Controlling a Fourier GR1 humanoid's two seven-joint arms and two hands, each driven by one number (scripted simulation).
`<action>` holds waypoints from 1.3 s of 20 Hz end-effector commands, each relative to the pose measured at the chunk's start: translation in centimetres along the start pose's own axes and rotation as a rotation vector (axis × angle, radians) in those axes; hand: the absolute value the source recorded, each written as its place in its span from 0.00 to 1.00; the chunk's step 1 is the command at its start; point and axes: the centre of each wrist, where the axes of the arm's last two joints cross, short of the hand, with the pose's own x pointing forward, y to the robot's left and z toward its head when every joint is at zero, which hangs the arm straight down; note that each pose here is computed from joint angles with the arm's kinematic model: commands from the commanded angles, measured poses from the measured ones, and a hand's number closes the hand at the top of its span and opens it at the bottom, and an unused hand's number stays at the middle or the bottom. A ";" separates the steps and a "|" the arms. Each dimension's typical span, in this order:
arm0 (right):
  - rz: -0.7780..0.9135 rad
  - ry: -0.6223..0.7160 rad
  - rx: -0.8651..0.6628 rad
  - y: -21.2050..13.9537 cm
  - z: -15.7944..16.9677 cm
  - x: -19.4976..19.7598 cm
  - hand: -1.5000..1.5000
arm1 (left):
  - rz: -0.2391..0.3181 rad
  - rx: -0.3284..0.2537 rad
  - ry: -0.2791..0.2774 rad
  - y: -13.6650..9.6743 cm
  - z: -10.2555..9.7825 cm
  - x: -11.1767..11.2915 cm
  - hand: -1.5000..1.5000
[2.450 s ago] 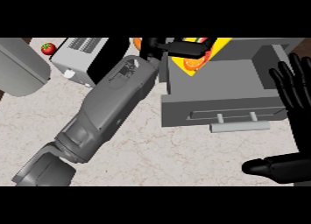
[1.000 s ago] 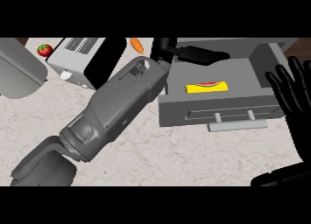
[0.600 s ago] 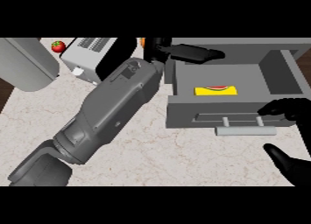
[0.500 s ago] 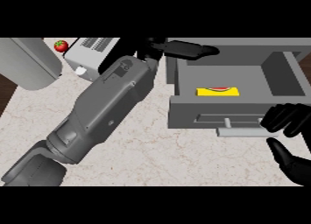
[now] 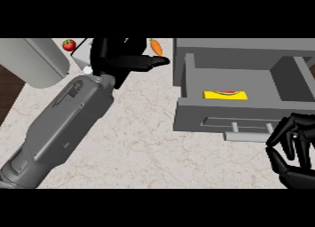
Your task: Pick up the cup, place it into the drawer and close the drawer
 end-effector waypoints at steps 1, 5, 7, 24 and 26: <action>0.047 0.045 0.008 0.7 -0.2 -0.7 1.00 | 0.000 0.025 0.026 5.3 3.2 1.3 0.00; 0.097 0.094 0.009 1.0 -1.0 -1.7 1.00 | 0.001 0.044 0.025 8.0 6.7 1.4 0.00; 0.148 0.107 0.045 2.9 -1.6 -2.3 1.00 | 0.008 0.060 0.008 10.3 7.2 2.3 0.00; 0.633 0.198 0.266 5.5 -4.0 -13.2 0.00 | 0.017 0.083 0.037 17.4 15.5 1.9 0.00; 0.656 0.209 0.275 8.3 -6.1 -13.5 0.00 | 0.014 0.094 0.020 19.2 16.1 1.4 0.00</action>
